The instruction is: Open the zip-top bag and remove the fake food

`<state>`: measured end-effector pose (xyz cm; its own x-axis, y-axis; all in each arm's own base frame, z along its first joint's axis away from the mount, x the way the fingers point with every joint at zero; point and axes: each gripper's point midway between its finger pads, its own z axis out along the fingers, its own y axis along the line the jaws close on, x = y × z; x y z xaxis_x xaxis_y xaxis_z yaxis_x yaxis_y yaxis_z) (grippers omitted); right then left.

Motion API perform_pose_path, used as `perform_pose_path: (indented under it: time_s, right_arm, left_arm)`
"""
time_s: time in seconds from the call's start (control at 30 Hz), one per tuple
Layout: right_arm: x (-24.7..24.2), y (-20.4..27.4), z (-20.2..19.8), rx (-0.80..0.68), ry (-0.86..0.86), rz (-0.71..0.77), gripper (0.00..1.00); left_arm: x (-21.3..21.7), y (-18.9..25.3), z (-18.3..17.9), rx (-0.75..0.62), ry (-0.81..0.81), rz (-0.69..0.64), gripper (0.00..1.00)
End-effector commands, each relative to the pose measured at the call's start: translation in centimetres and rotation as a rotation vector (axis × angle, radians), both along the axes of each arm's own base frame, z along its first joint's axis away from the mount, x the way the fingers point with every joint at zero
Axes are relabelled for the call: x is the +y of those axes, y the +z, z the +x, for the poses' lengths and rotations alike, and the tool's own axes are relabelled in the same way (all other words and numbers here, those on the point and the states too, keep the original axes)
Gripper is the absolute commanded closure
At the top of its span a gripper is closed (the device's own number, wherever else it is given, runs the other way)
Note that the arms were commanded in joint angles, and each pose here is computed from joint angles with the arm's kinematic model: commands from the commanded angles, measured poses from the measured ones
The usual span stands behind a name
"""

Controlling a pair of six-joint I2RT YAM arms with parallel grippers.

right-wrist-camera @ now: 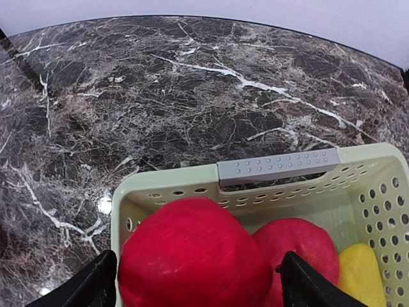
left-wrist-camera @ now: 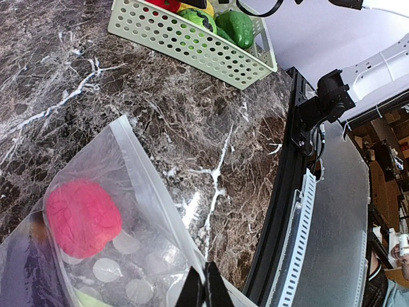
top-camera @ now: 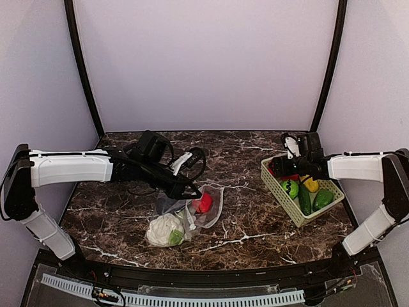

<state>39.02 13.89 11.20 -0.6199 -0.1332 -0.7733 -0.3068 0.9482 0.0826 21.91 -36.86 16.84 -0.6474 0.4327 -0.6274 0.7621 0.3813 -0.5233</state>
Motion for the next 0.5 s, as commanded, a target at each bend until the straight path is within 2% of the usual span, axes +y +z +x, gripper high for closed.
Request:
perform_pose_path:
  time_s: [0.0, 0.03, 0.23, 0.33, 0.47]
  right_arm:
    - [-0.2, 1.8, 1.2, -0.049, -0.028, 0.013, 0.07]
    - [-0.3, 2.0, 1.1, -0.053, -0.031, 0.015, 0.02]
    - [1.2, 4.9, 0.0, -0.126, 0.071, 0.056, 0.01]
    - [4.0, 7.2, -1.5, -0.198, 0.208, 0.095, 0.02]
    - [9.2, 9.1, -5.4, -0.275, 0.448, 0.144, 0.05]
  left_arm:
    - [-0.1, 1.6, -0.1, -0.030, -0.007, -0.032, 0.99]
    - [-0.1, 1.6, -0.1, -0.029, -0.007, -0.031, 0.99]
    - [0.0, 1.6, -0.2, -0.030, -0.010, -0.028, 0.99]
    - [0.0, 1.6, -0.2, -0.031, -0.010, -0.028, 0.99]
    - [0.0, 1.6, -0.2, -0.029, -0.008, -0.028, 0.99]
